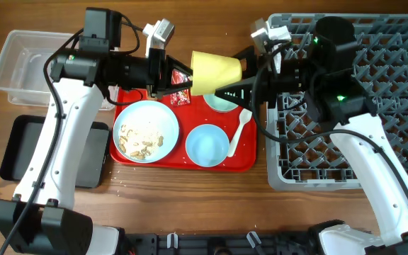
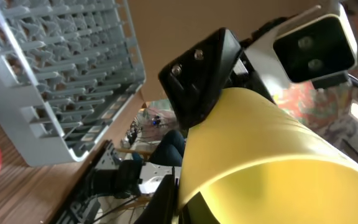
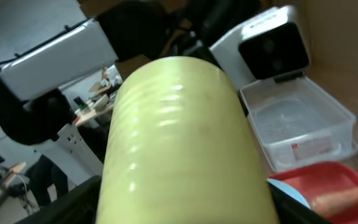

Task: Sort waste into correct bins and load items into the dishwasher rack
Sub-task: 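Hand the yellow cup from the left gripper to the right gripper, then place the yellow cup in the dish rack with the right gripper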

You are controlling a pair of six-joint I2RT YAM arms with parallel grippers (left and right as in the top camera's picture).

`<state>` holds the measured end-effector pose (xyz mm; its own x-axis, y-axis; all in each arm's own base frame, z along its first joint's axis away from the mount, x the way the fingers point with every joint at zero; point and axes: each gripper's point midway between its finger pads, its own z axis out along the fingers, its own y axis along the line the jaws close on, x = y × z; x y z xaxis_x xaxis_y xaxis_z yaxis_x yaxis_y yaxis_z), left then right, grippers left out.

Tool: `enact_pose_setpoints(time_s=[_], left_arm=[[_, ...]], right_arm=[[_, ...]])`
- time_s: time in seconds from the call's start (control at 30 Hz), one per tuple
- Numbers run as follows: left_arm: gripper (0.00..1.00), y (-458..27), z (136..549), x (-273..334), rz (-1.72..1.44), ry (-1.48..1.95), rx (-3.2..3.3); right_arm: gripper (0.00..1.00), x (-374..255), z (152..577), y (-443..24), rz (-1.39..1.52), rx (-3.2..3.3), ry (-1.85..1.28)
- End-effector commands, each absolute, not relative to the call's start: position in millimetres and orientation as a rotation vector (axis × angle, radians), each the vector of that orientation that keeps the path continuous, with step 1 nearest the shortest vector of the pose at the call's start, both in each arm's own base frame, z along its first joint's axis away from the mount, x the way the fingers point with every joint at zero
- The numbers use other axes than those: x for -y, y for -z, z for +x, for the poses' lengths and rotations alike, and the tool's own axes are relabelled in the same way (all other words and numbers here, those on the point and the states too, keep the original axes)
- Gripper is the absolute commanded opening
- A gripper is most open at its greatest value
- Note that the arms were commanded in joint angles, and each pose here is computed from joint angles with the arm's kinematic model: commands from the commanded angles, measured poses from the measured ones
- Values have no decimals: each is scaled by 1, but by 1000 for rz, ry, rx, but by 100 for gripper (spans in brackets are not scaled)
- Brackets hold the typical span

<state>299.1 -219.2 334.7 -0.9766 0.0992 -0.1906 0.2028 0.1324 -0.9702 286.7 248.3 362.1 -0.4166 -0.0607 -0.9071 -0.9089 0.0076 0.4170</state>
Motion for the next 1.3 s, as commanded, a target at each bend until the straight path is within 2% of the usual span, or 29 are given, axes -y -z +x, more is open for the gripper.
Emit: enact_pose_setpoints(time_s=[0.0,0.03,0.07,0.1,0.17,0.27,0.33,0.43,0.53,0.63,0.73,0.87,0.93,1.0,1.03,1.13,1.27], left_arm=[[4,-337,298,220,341,2009,-2278],[4,-336,298,221,342,2009,-2279],[9,-336,298,221,342,2009,-2279],[28,-336,299,220,342,2008,-2278],[100,-336,302,218,337,1995,-2273],[100,-333,317,204,294,1921,-2259],[100,-333,332,180,208,1879,-2239],[100,-333,345,152,114,1836,-2214],[100,-326,356,134,39,1756,-2229],[100,-315,362,130,3,1671,-2273],[100,-307,363,130,-24,1620,-2317],[100,-303,364,129,-40,1589,-2338],[100,-302,363,129,-44,1591,-2341],[100,-302,363,129,-46,1591,-2343],[100,-301,363,129,-49,1581,-2347],[100,-299,364,128,-55,1565,-2354],[97,-304,363,123,-56,1540,-2343]], right_arm=[[61,-250,276,-373,-1080,-1513,-1554],[56,-250,276,-373,-1079,-1514,-1555],[51,-249,277,-373,-1075,-1518,-1555],[49,-247,279,-373,-1063,-1525,-1547],[49,-238,290,-374,-1015,-1543,-1502],[49,-207,314,-372,-853,-1632,-1403],[49,-168,339,-353,-610,-1804,-1256],[49,-93,364,-293,-105,-2162,-853],[49,-39,340,-242,181,-2420,-485],[49,-24,298,-204,351,-2651,-379],[49,-9,264,-179,440,-2840,-240],[50,-11,247,-161,475,-2982,-232],[62,-15,241,-154,486,-3040,-252],[71,-18,243,-147,476,-3072,-250],[79,-19,246,-144,471,-3078,-250],[83,-27,257,-143,447,-3044,-263],[84,-54,290,-166,346,-2889,-343]])
